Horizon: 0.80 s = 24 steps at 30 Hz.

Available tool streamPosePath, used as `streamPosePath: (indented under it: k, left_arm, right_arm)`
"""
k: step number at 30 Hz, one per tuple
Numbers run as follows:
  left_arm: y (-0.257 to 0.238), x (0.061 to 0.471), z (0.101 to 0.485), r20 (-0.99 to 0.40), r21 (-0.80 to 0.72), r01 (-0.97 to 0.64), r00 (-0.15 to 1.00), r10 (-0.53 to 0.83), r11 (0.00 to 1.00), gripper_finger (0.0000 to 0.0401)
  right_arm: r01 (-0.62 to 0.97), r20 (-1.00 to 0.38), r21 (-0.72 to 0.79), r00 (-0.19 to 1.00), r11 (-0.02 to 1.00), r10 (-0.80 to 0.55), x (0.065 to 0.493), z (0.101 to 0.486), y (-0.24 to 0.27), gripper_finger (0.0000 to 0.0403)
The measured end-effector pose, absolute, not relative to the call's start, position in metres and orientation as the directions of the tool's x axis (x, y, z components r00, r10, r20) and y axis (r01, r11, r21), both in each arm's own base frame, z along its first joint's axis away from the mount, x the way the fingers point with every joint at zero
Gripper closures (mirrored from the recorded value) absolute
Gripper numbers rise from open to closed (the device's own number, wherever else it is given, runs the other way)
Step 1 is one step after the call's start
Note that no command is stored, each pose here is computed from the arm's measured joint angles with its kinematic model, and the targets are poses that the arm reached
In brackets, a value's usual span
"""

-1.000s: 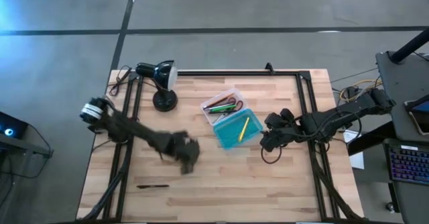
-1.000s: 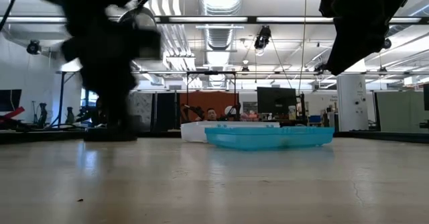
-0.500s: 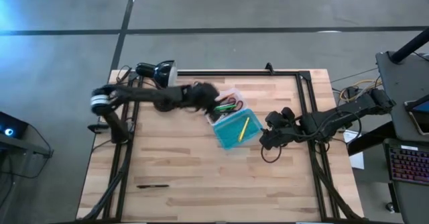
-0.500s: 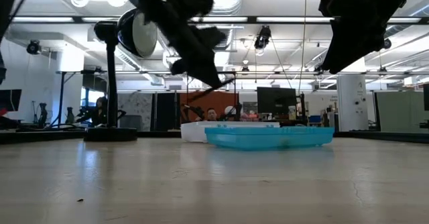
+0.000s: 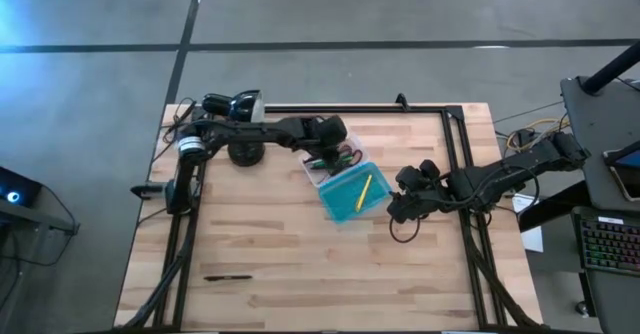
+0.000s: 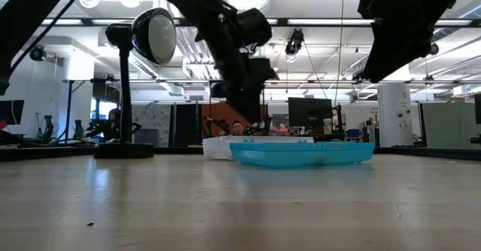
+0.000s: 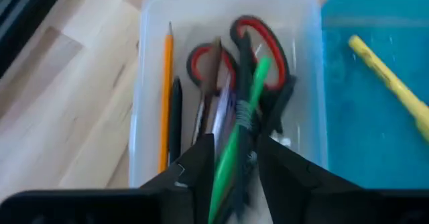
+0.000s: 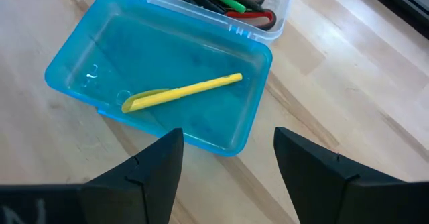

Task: Pick & place school supplies into a supply box
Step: Put the black pen into the supply box

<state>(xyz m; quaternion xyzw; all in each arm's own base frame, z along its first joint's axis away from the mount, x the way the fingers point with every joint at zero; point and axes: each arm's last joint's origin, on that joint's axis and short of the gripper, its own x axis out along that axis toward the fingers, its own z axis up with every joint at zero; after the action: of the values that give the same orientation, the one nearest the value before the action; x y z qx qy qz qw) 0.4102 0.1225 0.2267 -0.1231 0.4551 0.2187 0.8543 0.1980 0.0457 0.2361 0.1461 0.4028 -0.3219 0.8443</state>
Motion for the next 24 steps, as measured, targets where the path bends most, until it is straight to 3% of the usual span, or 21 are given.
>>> streamPosePath:
  k: [6, 13, 18, 24]
  left_arm:
    - [0.073, 0.376, 0.279, -0.804, 0.003, -0.316, 0.564, 0.191, 0.949, 0.0302]
    - [-0.022, 0.307, 0.309, -0.757, -0.049, -0.076, 0.653, 0.012, 0.996, 0.0301]
    - [-0.080, 0.252, 0.288, -0.767, -0.129, 0.043, 0.629, -0.127, 0.991, 0.0301]
    - [-0.132, 0.195, 0.244, -0.835, -0.276, -0.045, 0.506, -0.216, 0.960, 0.0301]
  right_arm:
    - [0.643, -0.777, -0.038, 0.462, 0.765, -0.427, 0.197, 0.234, 0.046, 0.0179]
    - [0.617, -0.783, -0.079, 0.447, 0.783, -0.431, 0.198, 0.230, 0.045, 0.0179]
    - [0.603, -0.779, -0.082, 0.458, 0.794, -0.428, 0.199, 0.230, 0.045, 0.0179]
    - [0.604, -0.774, -0.063, 0.473, 0.794, -0.421, 0.201, 0.231, 0.046, 0.0179]
